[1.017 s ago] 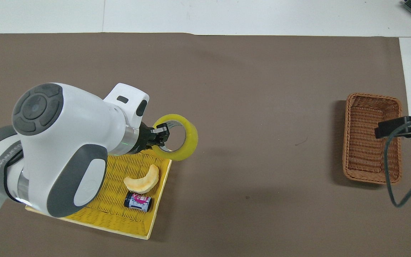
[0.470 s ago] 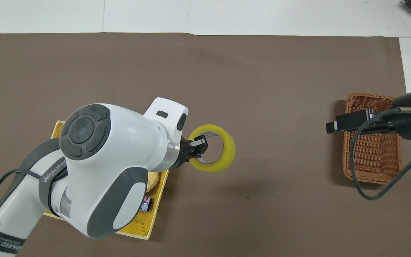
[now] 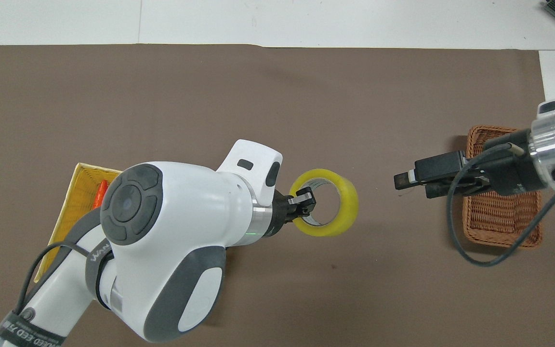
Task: Move tape to another basket
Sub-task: 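Carry the tape with the left gripper while the right gripper reaches it, then grasp the tape with the right gripper while the left gripper releases it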
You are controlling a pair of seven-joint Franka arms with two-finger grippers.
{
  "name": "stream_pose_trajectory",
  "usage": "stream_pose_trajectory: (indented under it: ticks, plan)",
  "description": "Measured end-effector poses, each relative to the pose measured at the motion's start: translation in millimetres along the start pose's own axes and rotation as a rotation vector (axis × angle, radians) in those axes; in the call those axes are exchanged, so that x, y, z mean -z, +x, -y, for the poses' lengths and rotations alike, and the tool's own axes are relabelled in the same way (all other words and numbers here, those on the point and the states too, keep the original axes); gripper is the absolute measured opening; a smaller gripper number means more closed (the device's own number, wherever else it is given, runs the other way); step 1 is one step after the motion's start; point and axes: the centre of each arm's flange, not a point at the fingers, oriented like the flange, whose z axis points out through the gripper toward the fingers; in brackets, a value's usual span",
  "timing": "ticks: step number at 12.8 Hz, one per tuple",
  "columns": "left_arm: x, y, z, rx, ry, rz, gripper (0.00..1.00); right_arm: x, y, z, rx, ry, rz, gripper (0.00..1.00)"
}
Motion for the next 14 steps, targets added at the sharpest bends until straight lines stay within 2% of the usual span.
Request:
stream_pose_trajectory:
  ticks: [5,10,11,12,13,14]
  plan:
    - [-7.0,-27.1,-20.2,-0.042,-0.052,-0.006,0.22,-32.2,3.8,-12.8,-0.005,0.116,0.007,1.00]
    - [-6.5,-50.1,-39.4,-0.088,-0.101,-0.024,0.22,-41.5,-7.0,-13.1,0.021,0.117,0.002,0.99]
    - [-6.7,-52.1,-42.4,-0.093,-0.114,-0.031,0.22,-43.1,-8.1,-11.9,0.025,0.116,0.005,0.93]
    - [-6.6,-52.4,-44.9,-0.095,-0.126,-0.038,0.22,-44.8,-8.7,-11.7,0.027,0.110,0.008,0.93]
    - [-6.9,-51.3,-47.0,-0.096,-0.136,-0.045,0.22,-46.1,-9.2,-11.7,0.028,0.103,0.011,0.85]
    - [-10.3,-50.5,-47.2,-0.094,-0.135,-0.044,0.22,-45.9,-9.9,-11.6,0.029,0.103,0.015,0.70]
